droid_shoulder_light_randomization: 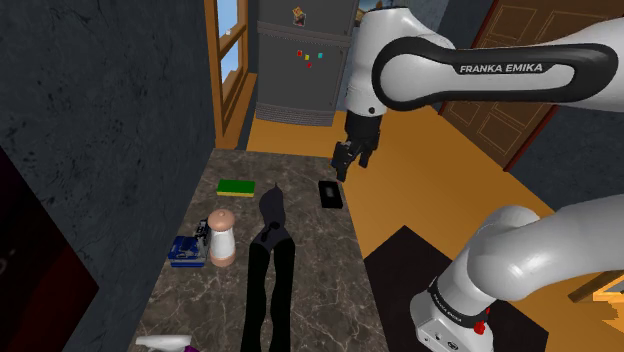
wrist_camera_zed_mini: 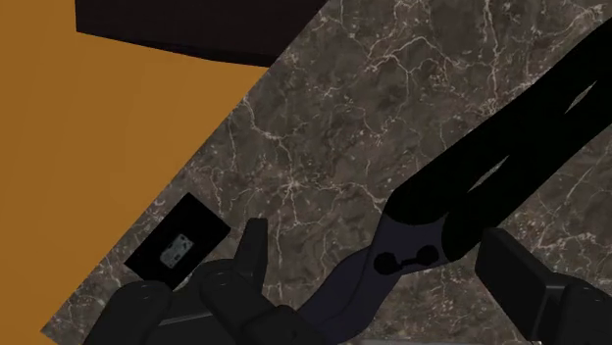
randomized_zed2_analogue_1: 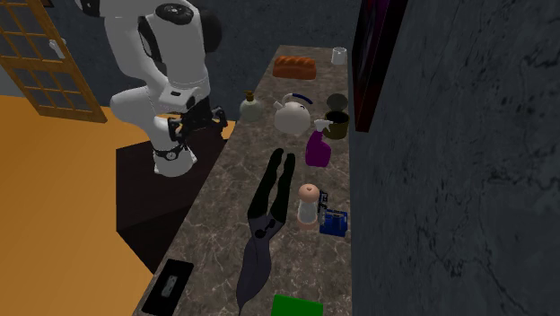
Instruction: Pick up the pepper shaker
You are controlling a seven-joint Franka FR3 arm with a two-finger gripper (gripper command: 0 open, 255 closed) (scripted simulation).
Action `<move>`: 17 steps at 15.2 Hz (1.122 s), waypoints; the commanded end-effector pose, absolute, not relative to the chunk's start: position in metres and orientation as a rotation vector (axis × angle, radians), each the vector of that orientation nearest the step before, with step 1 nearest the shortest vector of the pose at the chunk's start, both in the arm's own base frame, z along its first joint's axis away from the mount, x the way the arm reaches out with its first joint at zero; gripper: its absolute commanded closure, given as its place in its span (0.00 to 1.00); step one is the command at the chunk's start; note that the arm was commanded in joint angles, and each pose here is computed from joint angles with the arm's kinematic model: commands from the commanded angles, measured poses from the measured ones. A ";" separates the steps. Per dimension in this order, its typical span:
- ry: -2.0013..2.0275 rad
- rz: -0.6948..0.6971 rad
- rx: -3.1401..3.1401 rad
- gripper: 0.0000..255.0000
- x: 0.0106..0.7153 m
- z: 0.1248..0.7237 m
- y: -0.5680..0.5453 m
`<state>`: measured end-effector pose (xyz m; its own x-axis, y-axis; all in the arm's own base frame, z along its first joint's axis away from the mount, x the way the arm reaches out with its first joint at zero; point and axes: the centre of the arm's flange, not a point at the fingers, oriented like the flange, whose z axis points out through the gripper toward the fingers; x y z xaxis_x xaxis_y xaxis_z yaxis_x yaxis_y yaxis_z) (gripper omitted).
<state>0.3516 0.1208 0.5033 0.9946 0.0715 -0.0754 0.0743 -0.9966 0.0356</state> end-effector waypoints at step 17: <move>0.135 -0.037 3.227 0.00 0.457 0.401 0.286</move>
<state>0.4495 0.2759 0.4071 0.9961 0.0850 -0.0226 0.0829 -0.9933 -0.0808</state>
